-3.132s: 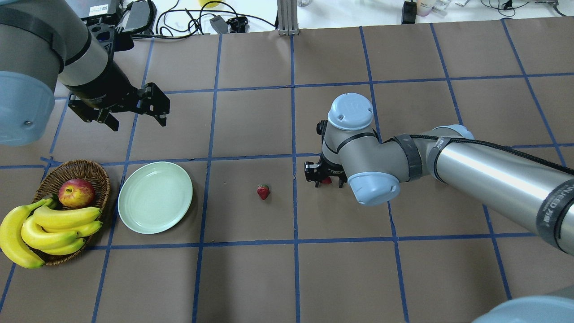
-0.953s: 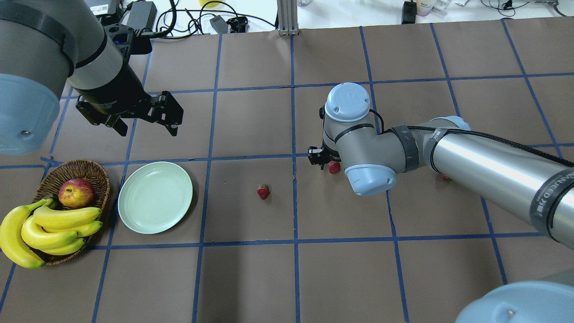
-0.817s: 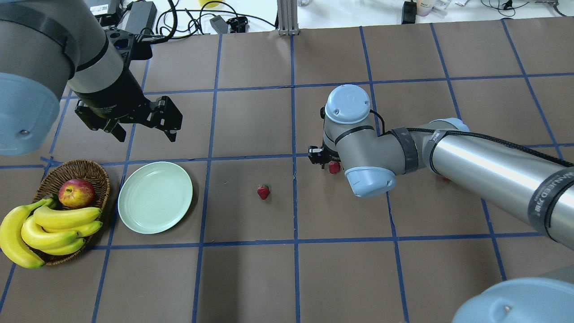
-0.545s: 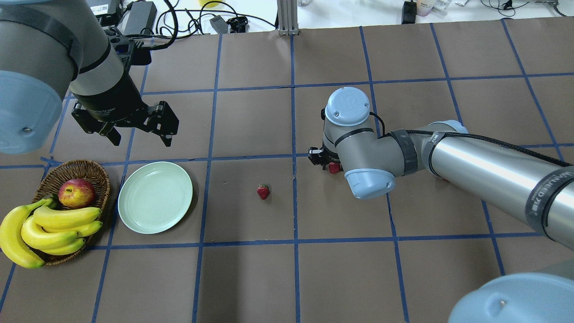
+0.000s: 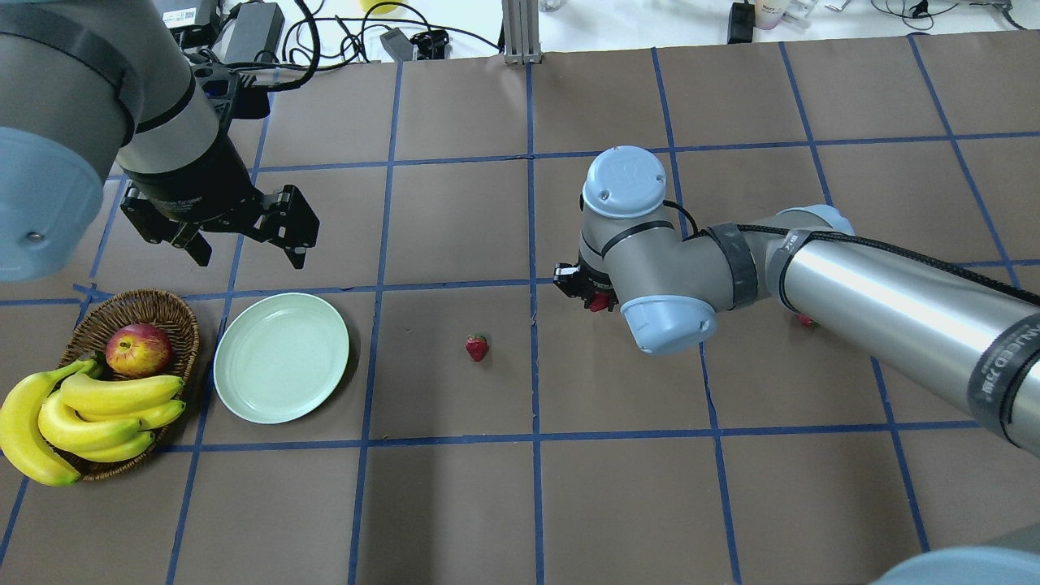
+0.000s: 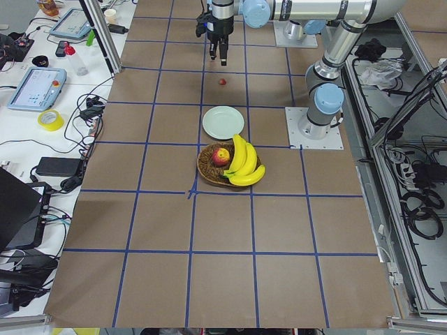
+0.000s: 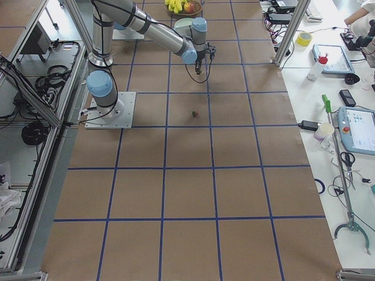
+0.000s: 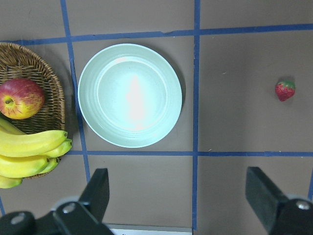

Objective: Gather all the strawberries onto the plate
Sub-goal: 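Carry the strawberry beside the first one and release it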

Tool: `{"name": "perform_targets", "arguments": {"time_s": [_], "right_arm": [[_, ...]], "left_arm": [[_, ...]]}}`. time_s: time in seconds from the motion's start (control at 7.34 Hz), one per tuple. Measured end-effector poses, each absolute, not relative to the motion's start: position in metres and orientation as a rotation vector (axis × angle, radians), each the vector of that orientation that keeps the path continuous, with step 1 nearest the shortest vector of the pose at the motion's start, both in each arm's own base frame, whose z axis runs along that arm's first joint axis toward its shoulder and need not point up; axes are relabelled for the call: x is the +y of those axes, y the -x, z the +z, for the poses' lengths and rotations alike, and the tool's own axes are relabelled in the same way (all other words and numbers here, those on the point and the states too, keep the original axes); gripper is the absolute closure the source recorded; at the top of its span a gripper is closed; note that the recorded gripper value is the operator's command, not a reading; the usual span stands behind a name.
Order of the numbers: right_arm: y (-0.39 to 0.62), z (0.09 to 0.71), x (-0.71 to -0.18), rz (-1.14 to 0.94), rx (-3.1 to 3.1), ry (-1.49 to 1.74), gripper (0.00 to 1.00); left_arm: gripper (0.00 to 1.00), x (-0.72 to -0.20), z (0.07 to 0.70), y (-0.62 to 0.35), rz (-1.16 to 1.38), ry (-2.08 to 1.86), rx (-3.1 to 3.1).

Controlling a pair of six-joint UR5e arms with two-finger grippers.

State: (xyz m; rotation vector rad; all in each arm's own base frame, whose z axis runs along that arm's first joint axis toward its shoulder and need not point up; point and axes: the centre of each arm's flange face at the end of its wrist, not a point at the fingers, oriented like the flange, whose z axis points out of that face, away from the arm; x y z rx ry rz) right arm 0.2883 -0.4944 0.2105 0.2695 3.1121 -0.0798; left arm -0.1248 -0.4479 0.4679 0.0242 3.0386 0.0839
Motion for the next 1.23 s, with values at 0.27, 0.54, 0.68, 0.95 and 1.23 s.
{"name": "perform_targets", "arguments": {"time_s": [0.27,0.54,0.68,0.95,1.23], "right_arm": [[-0.359,0.23,-0.473,-0.079,3.053,-0.309,1.0],[-0.403,0.221,-0.452,-0.043,3.011,-0.345,1.0],[-0.411,0.219,-0.452,-0.055,2.993,-0.344,0.93],[-0.416,0.203,-0.457,-0.063,2.985,-0.338,0.06],[-0.418,0.197,-0.461,-0.067,2.989,-0.345,0.0]], "left_arm": [[0.0,-0.447,0.469,0.123,0.086,-0.046,3.031],[0.0,-0.448,0.469,0.122,0.088,-0.057,3.029],[0.0,-0.448,0.468,0.123,0.092,-0.06,3.03],[0.0,-0.449,0.466,0.124,0.098,-0.061,3.032],[0.0,-0.449,0.467,0.124,0.096,-0.057,3.033]]}}
